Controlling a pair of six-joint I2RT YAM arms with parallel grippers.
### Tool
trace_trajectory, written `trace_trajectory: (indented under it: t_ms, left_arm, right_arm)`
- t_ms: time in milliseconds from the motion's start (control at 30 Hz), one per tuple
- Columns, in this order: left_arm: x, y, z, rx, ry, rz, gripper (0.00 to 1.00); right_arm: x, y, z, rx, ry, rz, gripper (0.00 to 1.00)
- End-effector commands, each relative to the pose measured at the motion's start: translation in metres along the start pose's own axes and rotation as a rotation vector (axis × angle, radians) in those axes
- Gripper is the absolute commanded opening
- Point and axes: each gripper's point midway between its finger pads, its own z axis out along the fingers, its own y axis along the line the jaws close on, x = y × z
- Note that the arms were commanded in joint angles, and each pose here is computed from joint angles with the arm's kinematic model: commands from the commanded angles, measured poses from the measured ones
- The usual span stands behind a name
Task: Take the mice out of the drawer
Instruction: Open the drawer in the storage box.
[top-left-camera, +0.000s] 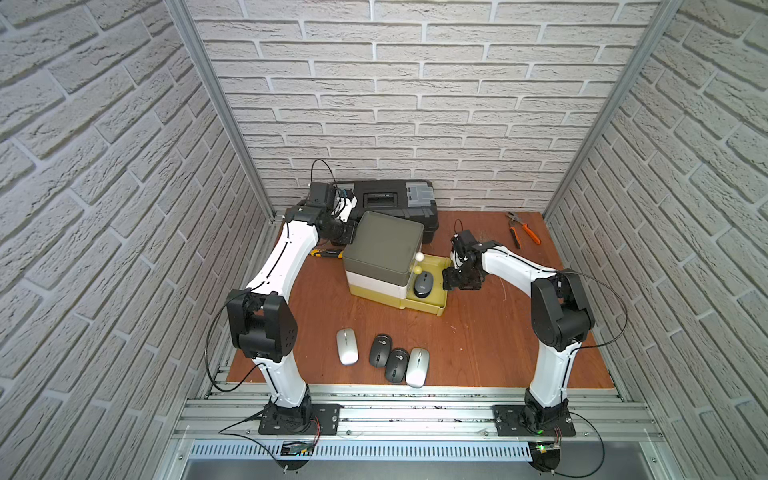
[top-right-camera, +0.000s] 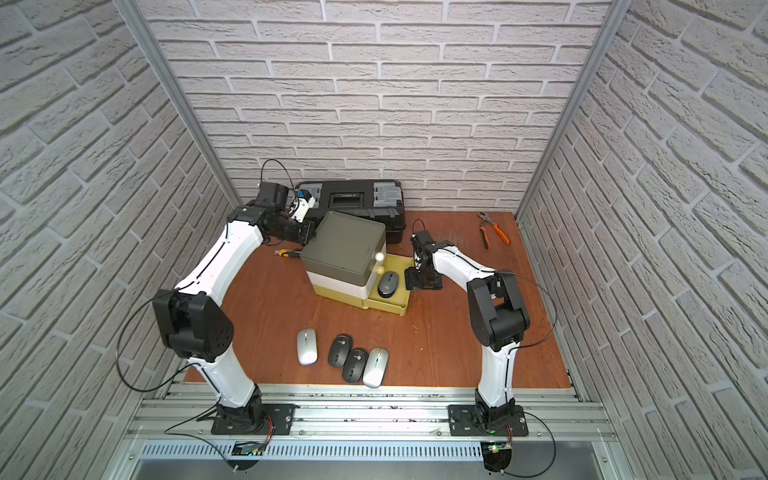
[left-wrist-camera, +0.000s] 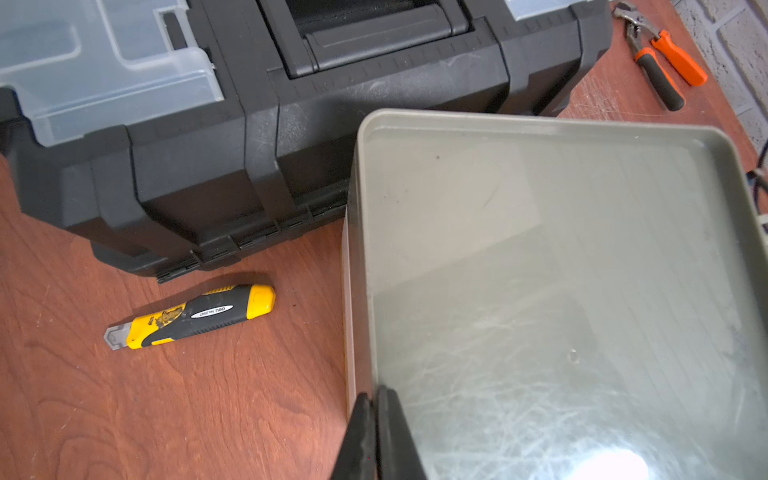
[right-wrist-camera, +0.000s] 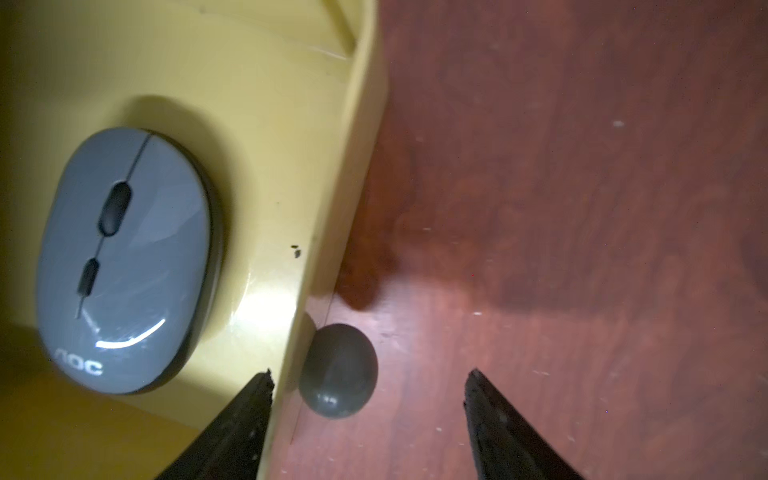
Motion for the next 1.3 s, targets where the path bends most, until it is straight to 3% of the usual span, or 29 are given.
trace_trajectory:
  t_ms: [0, 333, 467, 533, 667, 700, 833, 1000, 1167, 1267]
  left_arm:
    - [0.086, 0.017, 0.034, -0.053, 0.343, -0.03, 0.0]
    - [0.078, 0.022, 0.031, -0.095, 0.336, -0.007, 0.0]
    - [0.054, 0.019, 0.016, -0.133, 0.246, 0.02, 0.03]
    - [0.036, 0.02, 0.0, -0.162, 0.169, 0.034, 0.16]
    - [-0.005, 0.012, -0.046, -0.193, -0.011, 0.067, 0.62]
    - [-0.013, 0.008, -0.056, -0.188, -0.05, 0.077, 0.69]
    - [-0.034, -0.026, -0.1, -0.167, -0.166, 0.152, 0.76]
    - [-0.026, -0.11, -0.117, -0.102, -0.16, 0.375, 0.81]
    - [-0.007, -0.205, -0.067, 0.107, -0.054, 0.473, 0.82]
    - [0.004, -0.237, -0.023, 0.108, 0.041, 0.47, 0.82]
  right_arm:
    - [0.014, -0.048, -0.013, 0.139, 0.03, 0.008, 0.74]
    - [0.021, -0.046, -0.018, 0.079, 0.017, 0.022, 0.73]
    - [0.015, -0.03, -0.026, -0.018, -0.04, 0.05, 0.74]
    - [0.012, -0.025, -0.029, -0.046, -0.052, 0.053, 0.73]
    - [0.006, -0.017, -0.036, -0.088, -0.088, 0.053, 0.73]
    - [0.005, -0.015, -0.037, -0.097, -0.095, 0.053, 0.73]
    - [-0.004, -0.009, -0.048, -0.139, -0.152, 0.074, 0.73]
    - [-0.02, -0.016, -0.075, -0.172, -0.26, 0.133, 0.73]
    - [-0.031, -0.065, -0.087, -0.163, -0.314, 0.284, 0.73]
    - [-0.028, -0.102, -0.09, -0.134, -0.334, 0.376, 0.73]
